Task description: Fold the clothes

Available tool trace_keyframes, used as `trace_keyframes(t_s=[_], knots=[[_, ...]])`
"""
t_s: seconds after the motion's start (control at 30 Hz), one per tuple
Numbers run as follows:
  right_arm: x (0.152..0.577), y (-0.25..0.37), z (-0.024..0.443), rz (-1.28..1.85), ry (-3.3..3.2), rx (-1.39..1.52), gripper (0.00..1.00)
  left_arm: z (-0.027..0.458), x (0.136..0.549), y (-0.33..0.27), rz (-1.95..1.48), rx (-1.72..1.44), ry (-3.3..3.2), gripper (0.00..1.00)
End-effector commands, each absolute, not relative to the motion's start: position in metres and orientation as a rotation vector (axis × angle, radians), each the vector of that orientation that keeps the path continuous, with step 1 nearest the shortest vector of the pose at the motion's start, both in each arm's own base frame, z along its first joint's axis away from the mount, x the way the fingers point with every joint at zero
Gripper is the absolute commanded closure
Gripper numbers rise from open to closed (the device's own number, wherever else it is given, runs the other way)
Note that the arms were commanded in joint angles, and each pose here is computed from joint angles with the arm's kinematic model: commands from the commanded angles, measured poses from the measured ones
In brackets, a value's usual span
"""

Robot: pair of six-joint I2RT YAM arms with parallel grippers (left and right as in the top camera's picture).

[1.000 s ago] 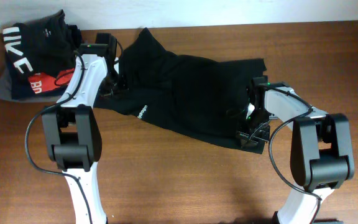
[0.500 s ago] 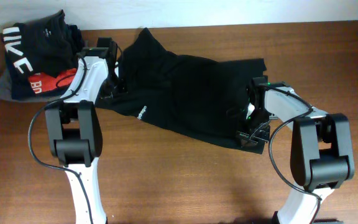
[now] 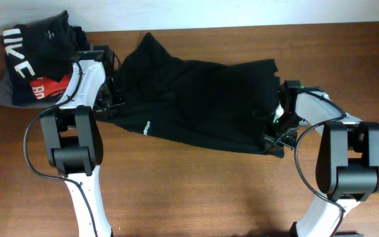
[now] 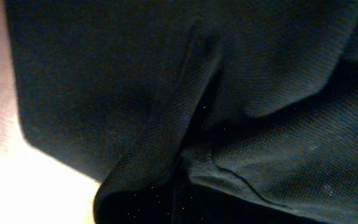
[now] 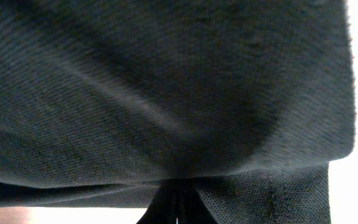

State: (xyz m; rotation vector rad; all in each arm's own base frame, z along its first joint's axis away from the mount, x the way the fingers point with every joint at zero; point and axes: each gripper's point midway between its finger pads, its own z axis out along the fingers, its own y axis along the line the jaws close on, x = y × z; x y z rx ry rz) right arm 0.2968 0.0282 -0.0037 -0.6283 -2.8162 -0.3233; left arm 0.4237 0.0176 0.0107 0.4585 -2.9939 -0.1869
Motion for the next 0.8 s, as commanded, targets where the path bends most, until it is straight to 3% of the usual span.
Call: trace_keyframes(t_s=[0.0,0.43,0.77], knots=[[0.294,-0.003,-0.021,-0.17,-2.835,-0.659,0.95,0.005,0.408,0.028,-0.297,0.576,-2.905,1.0],[0.293,-0.037,-0.022,-0.143,-2.816,-0.795,0.96,0.027,0.348,0.002,-0.417,0.627,-2.649,1.0],[0.297,-0.079,-0.023,-0.177,-2.841,-0.918,0.96,0.048,0.334,-0.02,-0.46,0.575,-2.633,1.0]])
